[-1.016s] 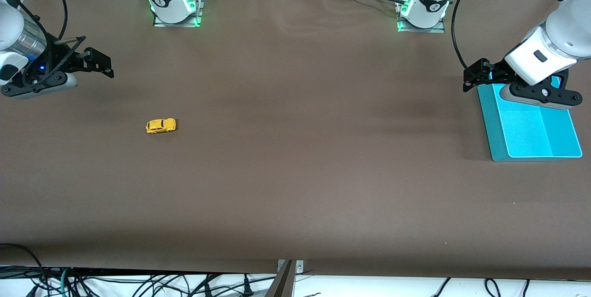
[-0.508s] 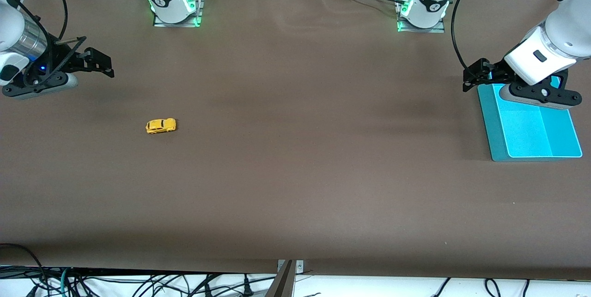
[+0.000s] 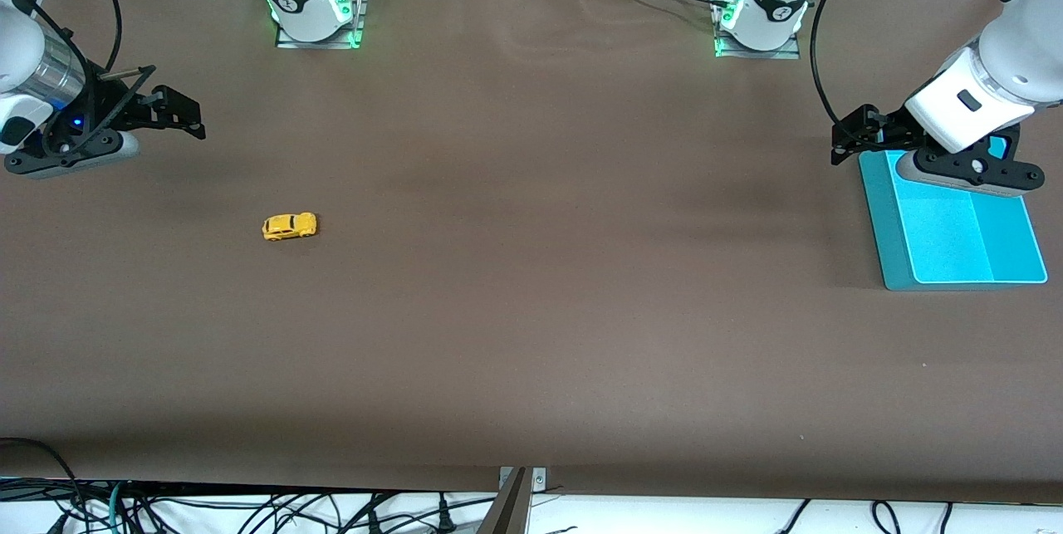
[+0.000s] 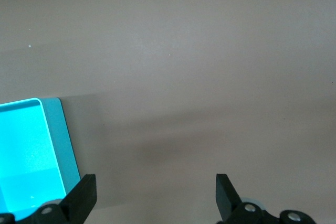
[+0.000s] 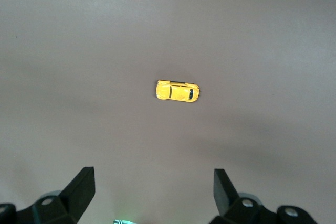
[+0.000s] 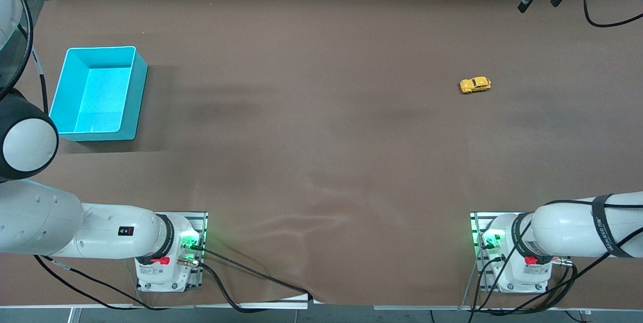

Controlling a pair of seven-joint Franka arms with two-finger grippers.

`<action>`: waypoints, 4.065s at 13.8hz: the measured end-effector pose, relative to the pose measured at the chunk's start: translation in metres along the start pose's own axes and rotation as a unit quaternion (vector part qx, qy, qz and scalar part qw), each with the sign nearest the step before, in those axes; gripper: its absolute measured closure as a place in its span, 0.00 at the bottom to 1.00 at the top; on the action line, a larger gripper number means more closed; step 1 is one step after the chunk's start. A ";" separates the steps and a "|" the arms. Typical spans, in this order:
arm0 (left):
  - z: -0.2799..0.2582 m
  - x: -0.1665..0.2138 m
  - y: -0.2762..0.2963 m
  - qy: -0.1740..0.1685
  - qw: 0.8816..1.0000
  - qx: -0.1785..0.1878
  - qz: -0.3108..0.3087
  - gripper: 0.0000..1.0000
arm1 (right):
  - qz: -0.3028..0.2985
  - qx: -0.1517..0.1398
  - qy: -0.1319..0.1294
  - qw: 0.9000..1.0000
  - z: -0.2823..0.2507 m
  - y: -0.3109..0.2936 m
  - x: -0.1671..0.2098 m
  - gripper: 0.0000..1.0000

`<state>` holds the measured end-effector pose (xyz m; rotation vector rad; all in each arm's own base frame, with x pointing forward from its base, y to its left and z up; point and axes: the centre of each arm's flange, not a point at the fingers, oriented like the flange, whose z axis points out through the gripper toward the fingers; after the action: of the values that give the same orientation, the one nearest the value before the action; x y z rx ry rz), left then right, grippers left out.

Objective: Wind and store yellow beetle car

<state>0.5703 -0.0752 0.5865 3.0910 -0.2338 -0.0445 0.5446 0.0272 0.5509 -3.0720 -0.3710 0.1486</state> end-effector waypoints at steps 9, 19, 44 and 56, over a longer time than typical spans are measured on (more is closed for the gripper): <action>0.000 0.000 0.002 0.000 1.000 0.000 0.002 0.00 | 0.000 -0.003 -0.001 1.000 0.000 0.001 0.000 0.00; 0.000 0.000 0.003 0.000 1.000 0.000 0.002 0.00 | -0.057 -0.001 -0.017 0.998 0.081 0.006 0.007 0.00; 0.000 0.000 0.008 0.000 1.000 0.000 0.007 0.00 | -0.642 -0.051 0.032 0.765 0.351 0.020 0.012 0.57; 0.000 0.000 0.008 0.000 1.000 0.000 0.007 0.00 | -0.640 -0.018 0.028 0.768 0.348 -0.030 0.028 0.57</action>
<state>0.5694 -0.0832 0.5867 3.0889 -0.2559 -0.0439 0.5299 0.0745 0.2039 -2.1122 -2.2358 -0.0216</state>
